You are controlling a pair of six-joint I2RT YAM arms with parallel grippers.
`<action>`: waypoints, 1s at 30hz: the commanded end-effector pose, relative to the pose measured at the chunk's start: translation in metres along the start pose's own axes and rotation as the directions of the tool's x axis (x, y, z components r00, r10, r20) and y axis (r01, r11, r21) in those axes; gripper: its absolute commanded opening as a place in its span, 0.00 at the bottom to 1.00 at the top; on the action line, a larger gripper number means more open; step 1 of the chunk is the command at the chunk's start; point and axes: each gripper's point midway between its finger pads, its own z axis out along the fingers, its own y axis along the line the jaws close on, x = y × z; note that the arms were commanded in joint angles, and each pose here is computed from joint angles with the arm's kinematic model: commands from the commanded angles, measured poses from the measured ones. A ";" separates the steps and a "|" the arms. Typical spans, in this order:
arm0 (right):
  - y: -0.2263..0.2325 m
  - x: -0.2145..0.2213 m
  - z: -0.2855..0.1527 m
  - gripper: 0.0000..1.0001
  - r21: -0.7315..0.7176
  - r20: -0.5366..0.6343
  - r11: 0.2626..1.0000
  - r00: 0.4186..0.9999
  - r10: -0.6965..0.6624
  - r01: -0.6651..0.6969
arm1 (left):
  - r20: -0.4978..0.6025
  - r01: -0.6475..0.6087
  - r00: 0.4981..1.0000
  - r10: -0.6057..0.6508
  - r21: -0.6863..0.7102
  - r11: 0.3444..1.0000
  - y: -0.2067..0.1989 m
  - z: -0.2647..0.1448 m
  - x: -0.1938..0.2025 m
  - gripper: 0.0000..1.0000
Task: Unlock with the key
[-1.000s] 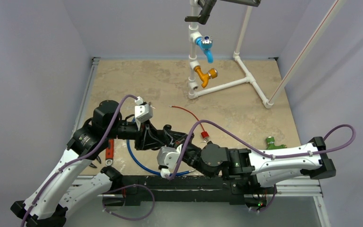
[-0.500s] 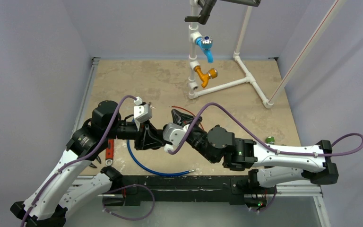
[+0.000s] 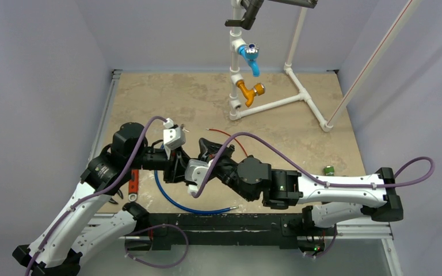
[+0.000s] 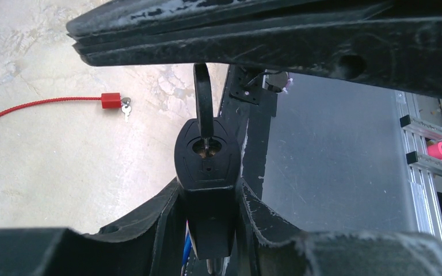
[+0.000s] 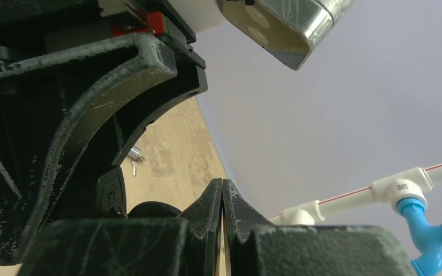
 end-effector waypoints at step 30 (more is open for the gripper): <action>0.129 -0.038 -0.015 0.00 -0.173 0.026 0.938 0.950 0.310 -0.301 | 0.192 -0.247 0.946 0.260 -0.089 0.965 -0.008 -0.019 -0.085 0.00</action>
